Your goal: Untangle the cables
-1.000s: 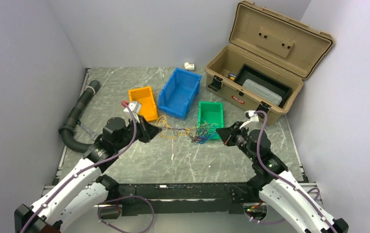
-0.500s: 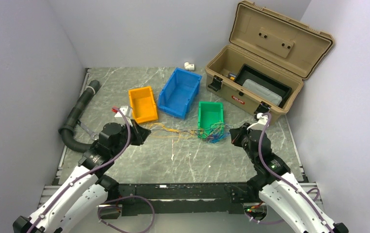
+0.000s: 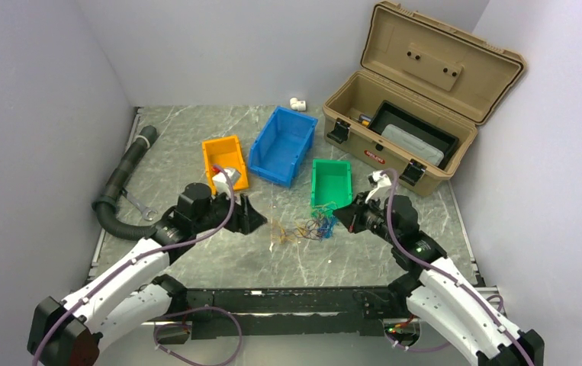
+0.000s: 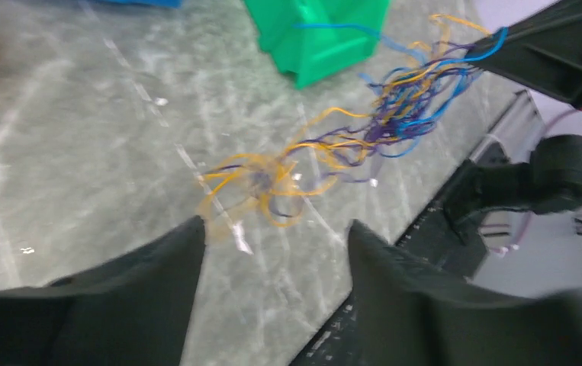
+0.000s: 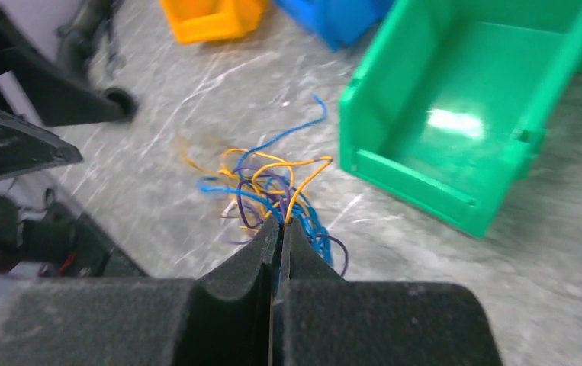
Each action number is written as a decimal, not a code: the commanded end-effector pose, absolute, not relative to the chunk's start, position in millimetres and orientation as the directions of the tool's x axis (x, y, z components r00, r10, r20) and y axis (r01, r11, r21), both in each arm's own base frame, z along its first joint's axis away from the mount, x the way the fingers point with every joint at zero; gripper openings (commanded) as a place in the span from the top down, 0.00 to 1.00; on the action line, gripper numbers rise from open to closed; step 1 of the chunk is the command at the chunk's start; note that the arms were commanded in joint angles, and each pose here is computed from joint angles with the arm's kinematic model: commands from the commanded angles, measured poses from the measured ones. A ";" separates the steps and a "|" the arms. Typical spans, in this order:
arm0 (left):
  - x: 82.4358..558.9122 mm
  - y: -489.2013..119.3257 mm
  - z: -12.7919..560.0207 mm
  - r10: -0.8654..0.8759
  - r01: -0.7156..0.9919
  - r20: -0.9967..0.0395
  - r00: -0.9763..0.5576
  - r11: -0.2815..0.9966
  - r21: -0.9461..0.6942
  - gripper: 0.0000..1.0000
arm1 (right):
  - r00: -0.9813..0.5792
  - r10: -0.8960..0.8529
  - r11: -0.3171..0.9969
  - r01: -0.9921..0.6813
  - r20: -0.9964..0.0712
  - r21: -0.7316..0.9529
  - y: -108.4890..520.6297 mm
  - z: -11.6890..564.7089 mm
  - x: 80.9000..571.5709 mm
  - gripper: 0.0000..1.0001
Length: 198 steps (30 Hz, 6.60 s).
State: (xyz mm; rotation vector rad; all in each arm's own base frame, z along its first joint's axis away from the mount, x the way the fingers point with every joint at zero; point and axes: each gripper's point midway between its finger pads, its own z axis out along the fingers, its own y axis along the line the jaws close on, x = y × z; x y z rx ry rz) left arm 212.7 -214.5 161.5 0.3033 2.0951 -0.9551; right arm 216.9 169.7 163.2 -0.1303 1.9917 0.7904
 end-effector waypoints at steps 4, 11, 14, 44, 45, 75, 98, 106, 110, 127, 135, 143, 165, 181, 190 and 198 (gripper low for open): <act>191.3 -267.8 217.8 0.006 0.775 -0.893 -0.450 0.500 -0.387 0.08 | -0.463 0.207 0.563 -0.664 -0.862 0.492 213.1 229.5 202.6 1.00; 187.1 -306.8 235.4 -0.031 0.862 -0.930 -0.368 0.363 -0.353 0.05 | -0.457 0.227 0.519 -0.691 -0.860 0.504 218.9 248.5 199.6 1.00; 190.4 -322.4 234.9 -0.039 0.870 -0.929 -0.367 0.340 -0.358 0.05 | -0.455 0.244 0.499 -0.699 -0.857 0.513 220.3 258.5 197.3 1.00; 214.9 -247.4 203.7 -0.230 0.683 -0.857 -0.462 0.524 -0.509 1.00 | -0.307 0.458 0.872 -0.027 -0.834 0.489 86.6 216.5 223.3 1.00; 212.8 -247.4 205.3 -0.230 0.688 -0.857 -0.461 0.517 -0.509 1.00 | -0.323 0.444 0.867 -0.083 -0.836 0.492 96.7 219.0 222.8 1.00; 194.7 -363.2 224.8 -0.013 0.885 -0.931 -0.365 0.305 -0.351 0.01 | -0.454 0.324 0.530 -0.640 -0.830 0.556 207.6 293.3 195.0 1.00; 180.0 -321.2 164.8 -0.035 0.835 -0.885 -0.464 0.317 -0.450 1.00 | -0.104 0.349 0.937 0.040 -0.931 0.346 40.8 312.3 219.2 1.00; 174.6 -316.5 203.8 -0.047 0.863 -0.906 -0.421 0.285 -0.416 1.00 | -0.287 0.248 0.830 -0.430 -0.925 0.356 139.9 295.2 215.8 0.55; 168.2 -319.4 223.7 -0.060 0.882 -0.911 -0.409 0.228 -0.411 1.00 | -0.411 0.160 0.698 -0.596 -0.898 0.397 181.2 272.8 200.5 0.23; 141.0 -322.6 264.3 -0.081 0.918 -0.917 -0.390 0.039 -0.394 1.00 | -0.432 0.114 0.107 -0.890 -0.895 0.443 239.4 257.9 121.1 0.24; 140.9 -325.1 267.7 -0.086 0.911 -0.909 -0.407 0.026 -0.411 1.00 | -0.427 0.135 0.129 -0.887 -0.894 0.443 241.2 259.1 129.9 0.60; 201.7 -283.4 242.8 -0.161 0.759 -0.889 -0.428 0.470 -0.451 1.00 | -0.442 0.278 0.700 -0.514 -0.853 0.495 179.7 222.0 208.3 1.00; 203.2 -234.6 241.0 -0.156 0.686 -0.920 -0.359 0.624 -0.374 1.00 | -0.371 0.336 0.770 -0.422 -0.866 0.479 153.4 235.6 211.4 0.89; 129.9 -292.2 292.4 -0.090 0.935 -0.935 -0.343 0.058 -0.349 1.00 | -0.348 0.127 0.062 -0.932 -0.929 0.358 241.8 272.6 113.3 0.17; 126.6 -309.0 293.6 -0.074 0.929 -0.926 -0.370 -0.023 -0.369 1.00 | -0.329 0.121 0.056 -0.940 -0.936 0.338 257.7 275.5 118.2 0.19; 136.6 -314.3 288.1 -0.053 0.925 -0.925 -0.376 0.029 -0.378 1.00 | -0.343 0.150 0.240 -0.897 -0.927 0.371 262.7 265.0 148.7 0.82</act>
